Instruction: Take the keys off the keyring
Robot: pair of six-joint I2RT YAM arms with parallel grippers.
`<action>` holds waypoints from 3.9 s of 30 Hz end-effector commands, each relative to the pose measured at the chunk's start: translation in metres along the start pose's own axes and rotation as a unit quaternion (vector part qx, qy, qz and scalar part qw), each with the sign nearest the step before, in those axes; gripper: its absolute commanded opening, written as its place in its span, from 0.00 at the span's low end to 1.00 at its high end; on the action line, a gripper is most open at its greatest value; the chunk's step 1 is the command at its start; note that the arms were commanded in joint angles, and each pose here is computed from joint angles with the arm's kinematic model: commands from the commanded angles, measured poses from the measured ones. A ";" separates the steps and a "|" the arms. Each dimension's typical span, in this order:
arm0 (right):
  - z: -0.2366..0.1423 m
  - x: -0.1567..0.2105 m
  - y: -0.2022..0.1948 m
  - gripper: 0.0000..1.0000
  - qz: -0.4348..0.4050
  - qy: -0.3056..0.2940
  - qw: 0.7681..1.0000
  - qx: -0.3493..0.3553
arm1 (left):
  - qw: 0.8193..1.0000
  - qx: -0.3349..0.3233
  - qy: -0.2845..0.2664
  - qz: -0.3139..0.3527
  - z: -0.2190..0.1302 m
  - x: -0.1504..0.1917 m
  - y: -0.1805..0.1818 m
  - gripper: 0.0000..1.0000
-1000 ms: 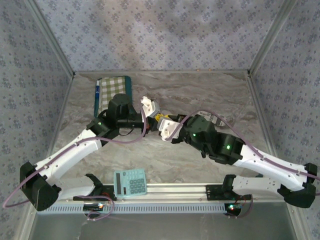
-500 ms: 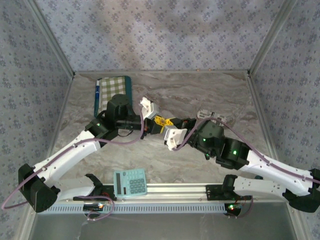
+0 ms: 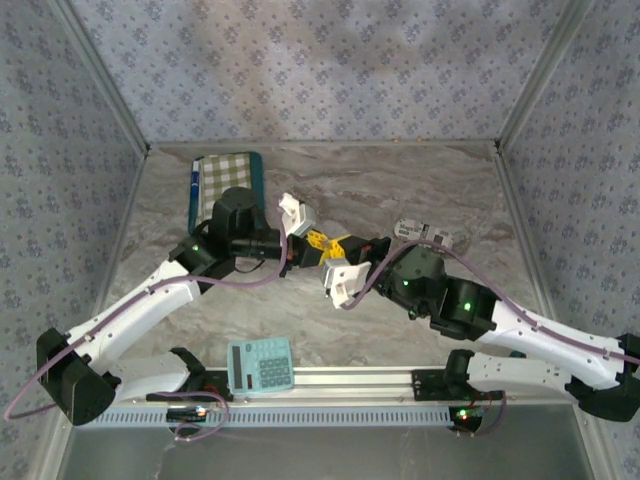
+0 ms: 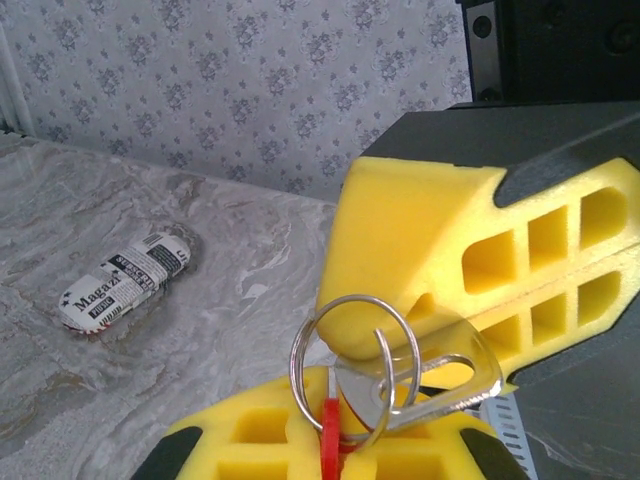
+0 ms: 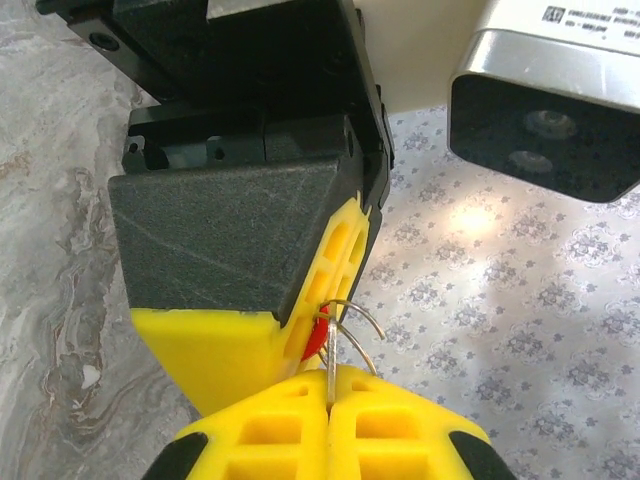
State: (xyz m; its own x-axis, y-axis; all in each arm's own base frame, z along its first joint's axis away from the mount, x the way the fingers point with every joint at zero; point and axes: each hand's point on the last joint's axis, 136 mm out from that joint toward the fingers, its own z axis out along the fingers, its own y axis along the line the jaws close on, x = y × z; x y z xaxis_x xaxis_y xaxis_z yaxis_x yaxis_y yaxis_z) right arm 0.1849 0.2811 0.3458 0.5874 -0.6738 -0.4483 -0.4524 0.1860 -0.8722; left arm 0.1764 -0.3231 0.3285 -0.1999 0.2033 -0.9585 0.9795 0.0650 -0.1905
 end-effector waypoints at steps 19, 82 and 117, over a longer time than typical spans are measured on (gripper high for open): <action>0.006 0.026 -0.020 0.00 0.113 0.017 0.993 0.006 | 0.996 0.032 -0.056 0.062 -0.009 -0.037 -0.023 0.43; -0.005 0.020 -0.031 0.00 0.262 0.068 0.960 -0.067 | 0.959 -0.061 -0.011 0.277 -0.021 -0.058 0.001 0.48; -0.009 0.012 -0.033 0.00 0.265 0.050 0.960 -0.074 | 0.958 -0.031 0.018 0.286 -0.011 -0.053 -0.001 0.15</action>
State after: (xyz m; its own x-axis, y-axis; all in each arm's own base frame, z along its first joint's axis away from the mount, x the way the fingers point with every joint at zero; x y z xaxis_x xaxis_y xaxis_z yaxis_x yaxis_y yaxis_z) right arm 0.2068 0.2623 0.3527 0.1729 -0.6203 -0.7651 -0.7625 0.4074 -0.5026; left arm 0.1934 -0.3219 0.3651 0.3290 0.2915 -0.8982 0.9375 0.0135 0.3478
